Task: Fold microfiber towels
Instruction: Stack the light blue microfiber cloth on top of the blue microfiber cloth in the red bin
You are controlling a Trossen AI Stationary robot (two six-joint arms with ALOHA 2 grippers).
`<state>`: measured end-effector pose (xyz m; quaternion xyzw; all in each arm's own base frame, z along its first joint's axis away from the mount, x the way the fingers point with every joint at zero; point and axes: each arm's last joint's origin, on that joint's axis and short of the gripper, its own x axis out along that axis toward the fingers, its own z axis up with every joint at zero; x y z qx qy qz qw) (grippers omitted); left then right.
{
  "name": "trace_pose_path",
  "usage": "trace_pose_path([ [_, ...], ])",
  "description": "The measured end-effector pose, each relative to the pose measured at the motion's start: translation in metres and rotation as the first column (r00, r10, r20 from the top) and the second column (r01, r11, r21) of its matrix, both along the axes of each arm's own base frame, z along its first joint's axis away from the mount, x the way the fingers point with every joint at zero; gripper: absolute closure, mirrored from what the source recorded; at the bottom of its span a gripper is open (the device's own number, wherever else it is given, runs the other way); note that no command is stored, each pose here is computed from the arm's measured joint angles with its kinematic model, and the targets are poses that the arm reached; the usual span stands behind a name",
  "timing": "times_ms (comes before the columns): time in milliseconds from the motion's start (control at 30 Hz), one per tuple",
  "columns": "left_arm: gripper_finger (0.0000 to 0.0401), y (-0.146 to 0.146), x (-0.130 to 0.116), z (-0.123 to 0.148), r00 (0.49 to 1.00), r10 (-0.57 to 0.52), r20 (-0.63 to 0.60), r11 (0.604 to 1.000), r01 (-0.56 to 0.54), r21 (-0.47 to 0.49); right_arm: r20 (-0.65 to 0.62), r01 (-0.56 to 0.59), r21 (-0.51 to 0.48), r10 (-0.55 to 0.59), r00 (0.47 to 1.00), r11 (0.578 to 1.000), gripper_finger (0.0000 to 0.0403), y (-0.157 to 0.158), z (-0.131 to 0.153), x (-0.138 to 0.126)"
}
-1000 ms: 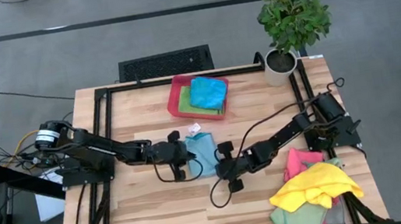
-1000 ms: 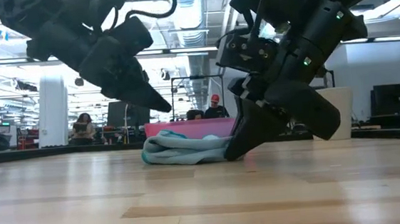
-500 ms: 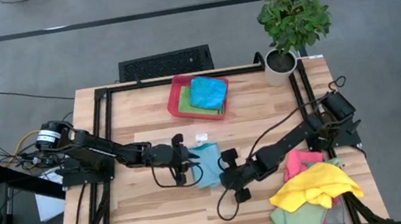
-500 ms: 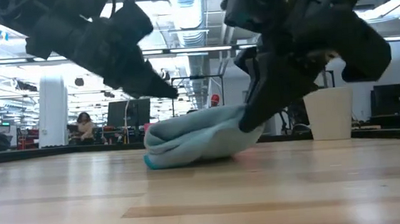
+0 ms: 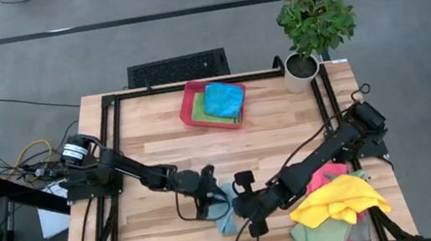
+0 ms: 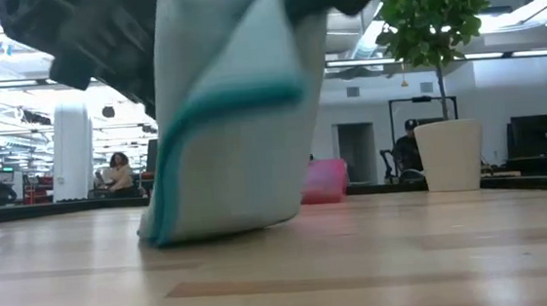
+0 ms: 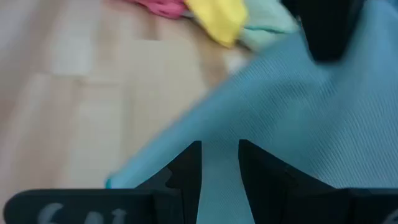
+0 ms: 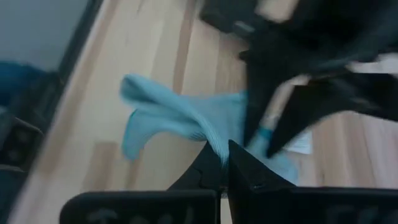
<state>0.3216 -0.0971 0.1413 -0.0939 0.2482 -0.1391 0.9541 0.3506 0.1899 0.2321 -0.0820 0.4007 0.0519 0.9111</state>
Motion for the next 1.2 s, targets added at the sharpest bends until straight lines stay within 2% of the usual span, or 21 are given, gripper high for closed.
trace_pose_path([
  [67,0.0303,-0.010,0.000,0.001,0.999,-0.009,-0.032,0.999,0.008,-0.040,-0.008,0.046,0.027,-0.045,0.999,0.999,0.0378,-0.002,0.012,0.003],
  [167,0.0303,-0.022,-0.005,0.003,0.996,-0.030,-0.087,0.997,0.023,-0.078,-0.020,0.113,0.001,-0.113,0.993,0.994,0.0377,-0.015,0.026,0.009],
  [300,0.0303,-0.031,-0.017,-0.001,0.975,-0.025,-0.220,0.995,0.004,-0.097,-0.026,0.151,-0.018,-0.151,0.988,0.988,0.0378,-0.046,0.034,0.023],
  [567,0.0303,-0.052,-0.046,-0.018,0.886,-0.009,-0.463,0.995,-0.036,-0.089,-0.051,0.129,0.037,-0.127,0.991,0.991,0.0376,-0.124,0.007,0.059],
  [733,0.0303,-0.075,-0.067,-0.020,0.840,-0.014,-0.543,0.995,-0.039,-0.087,-0.057,0.139,0.074,-0.135,0.989,0.988,0.0374,-0.172,-0.002,0.069],
  [833,0.0303,-0.084,-0.081,-0.016,0.828,0.038,-0.559,0.995,-0.083,-0.056,-0.023,0.126,0.096,-0.124,0.992,0.987,0.0372,-0.189,-0.009,0.079],
  [867,0.0303,-0.087,-0.084,-0.013,0.832,0.045,-0.553,0.995,-0.089,-0.053,-0.048,0.130,0.101,-0.126,0.991,0.986,0.0372,-0.194,-0.014,0.078],
  [967,0.0303,-0.095,-0.093,0.000,0.862,0.071,-0.501,0.991,-0.116,-0.059,-0.014,0.129,0.134,-0.128,0.992,0.983,0.0372,-0.211,-0.032,0.092],
  [1033,0.0303,-0.097,-0.096,0.008,0.880,0.106,-0.464,0.987,-0.150,-0.059,-0.059,0.147,0.122,-0.140,0.988,0.982,0.0371,-0.222,-0.044,0.090],
  [1067,0.0303,-0.097,-0.098,0.010,0.884,0.123,-0.452,0.985,-0.165,-0.054,-0.007,0.155,0.123,-0.155,0.988,0.980,0.0368,-0.229,-0.048,0.099],
  [1100,0.0303,-0.097,-0.102,0.014,0.888,0.141,-0.437,0.984,-0.175,-0.039,0.016,0.165,0.125,-0.169,0.986,0.978,0.0364,-0.235,-0.051,0.102],
  [1167,0.0303,-0.098,-0.103,0.022,0.903,0.165,-0.396,0.979,-0.198,-0.045,-0.027,0.202,0.135,-0.200,0.979,0.970,0.0353,-0.246,-0.058,0.099],
  [1200,0.0303,-0.097,-0.105,0.024,0.904,0.182,-0.387,0.977,-0.212,-0.034,0.002,0.205,0.138,-0.207,0.978,0.969,0.0345,-0.250,-0.058,0.104],
])
